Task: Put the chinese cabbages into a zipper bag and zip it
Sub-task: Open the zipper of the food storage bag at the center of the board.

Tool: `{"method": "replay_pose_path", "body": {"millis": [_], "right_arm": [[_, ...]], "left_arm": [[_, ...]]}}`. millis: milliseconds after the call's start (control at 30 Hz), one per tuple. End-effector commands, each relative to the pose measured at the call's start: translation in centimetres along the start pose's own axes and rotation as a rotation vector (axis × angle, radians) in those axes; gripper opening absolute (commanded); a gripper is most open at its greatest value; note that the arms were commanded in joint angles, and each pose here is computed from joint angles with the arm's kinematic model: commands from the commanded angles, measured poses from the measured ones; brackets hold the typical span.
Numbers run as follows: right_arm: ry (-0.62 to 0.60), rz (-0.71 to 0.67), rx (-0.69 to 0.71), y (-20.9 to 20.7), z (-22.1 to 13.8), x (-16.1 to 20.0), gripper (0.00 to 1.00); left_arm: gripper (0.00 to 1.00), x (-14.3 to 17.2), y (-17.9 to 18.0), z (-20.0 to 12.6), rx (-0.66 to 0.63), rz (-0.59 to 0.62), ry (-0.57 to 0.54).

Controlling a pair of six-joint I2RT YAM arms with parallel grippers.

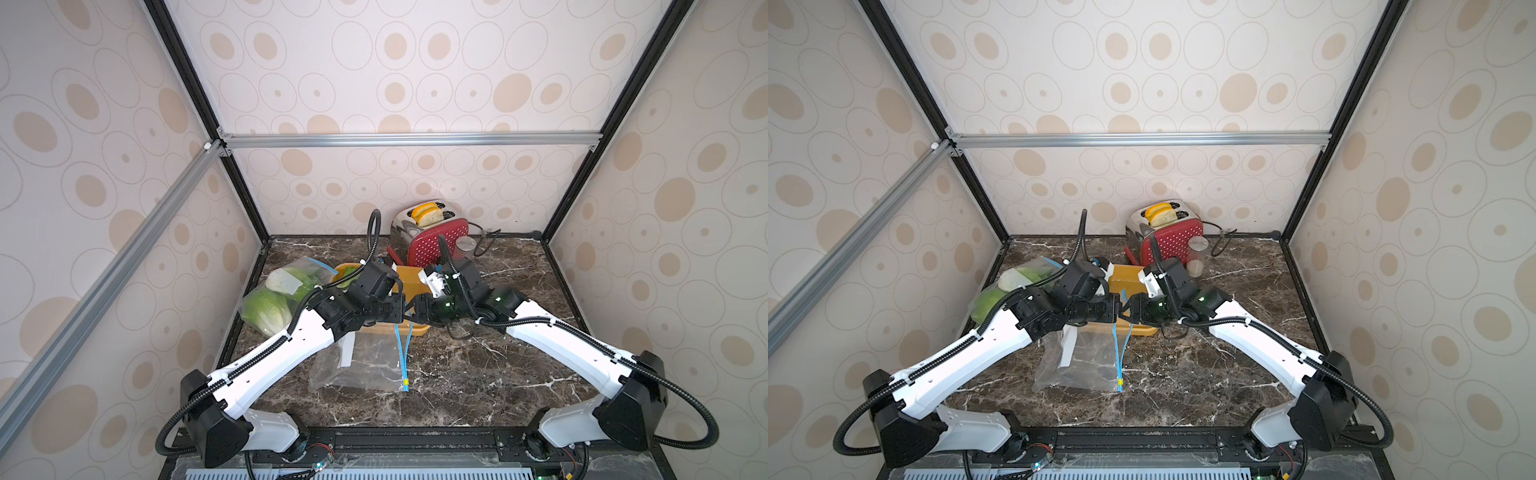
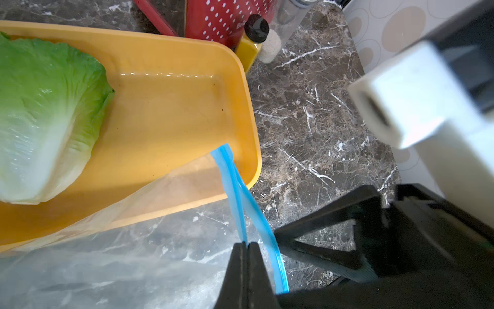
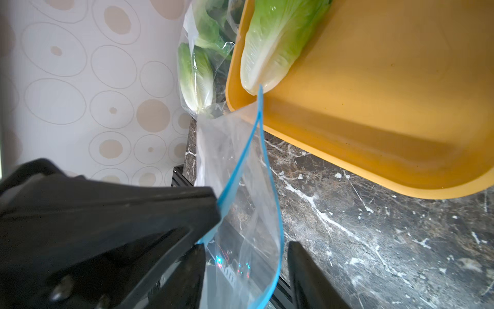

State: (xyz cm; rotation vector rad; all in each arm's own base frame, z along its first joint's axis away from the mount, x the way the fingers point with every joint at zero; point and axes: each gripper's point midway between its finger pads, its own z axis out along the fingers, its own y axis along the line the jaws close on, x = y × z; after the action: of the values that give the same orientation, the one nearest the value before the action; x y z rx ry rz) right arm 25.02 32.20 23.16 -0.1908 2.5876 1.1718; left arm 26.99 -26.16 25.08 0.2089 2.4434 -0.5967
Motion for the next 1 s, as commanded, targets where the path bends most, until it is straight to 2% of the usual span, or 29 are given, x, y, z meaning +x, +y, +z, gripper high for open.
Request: {"method": "replay_pose_path", "body": {"millis": [0,167,333,467,533,567,667,767,867,967], "right_arm": [[-0.007,0.032,0.054,-1.1,-0.6,0.4,0.52],[0.004,0.03,0.06,-1.9,-0.3,1.1,0.49],[0.048,0.03,0.001,-1.4,1.4,1.3,0.38],[0.057,0.034,-0.018,-1.1,1.9,1.1,0.14],[0.041,0.038,-0.04,-0.7,1.8,1.0,0.05],[0.029,0.045,-0.047,-0.7,1.7,0.9,0.0],[0.007,0.053,-0.042,-0.5,1.3,0.6,0.0],[-0.005,0.057,-0.033,-0.3,1.3,0.5,0.0],[-0.023,0.057,-0.008,-0.3,1.3,0.2,0.0],[-0.025,0.072,-0.004,-0.2,1.6,-0.1,0.0]], "left_arm": [[0.0,-1.2,-0.3,-1.7,0.008,0.017,-0.037],[0.0,-1.5,-0.1,-2.1,-0.001,0.02,-0.052],[0.0,-1.9,-0.7,-2.2,0.016,0.019,-0.058],[0.0,-2.0,-0.7,-2.5,0.013,0.023,-0.056],[0.0,-1.8,-0.2,-2.7,-0.008,0.027,-0.049],[0.03,-1.7,0.0,-2.8,-0.018,0.028,-0.048],[0.26,-1.5,0.4,-3.3,-0.032,0.018,-0.05],[0.42,-1.0,0.5,-3.8,-0.053,0.019,-0.028],[0.53,0.1,0.8,-4.3,-0.139,0.058,-0.004],[0.6,0.9,-0.3,-4.3,-0.14,0.076,0.002]]}}
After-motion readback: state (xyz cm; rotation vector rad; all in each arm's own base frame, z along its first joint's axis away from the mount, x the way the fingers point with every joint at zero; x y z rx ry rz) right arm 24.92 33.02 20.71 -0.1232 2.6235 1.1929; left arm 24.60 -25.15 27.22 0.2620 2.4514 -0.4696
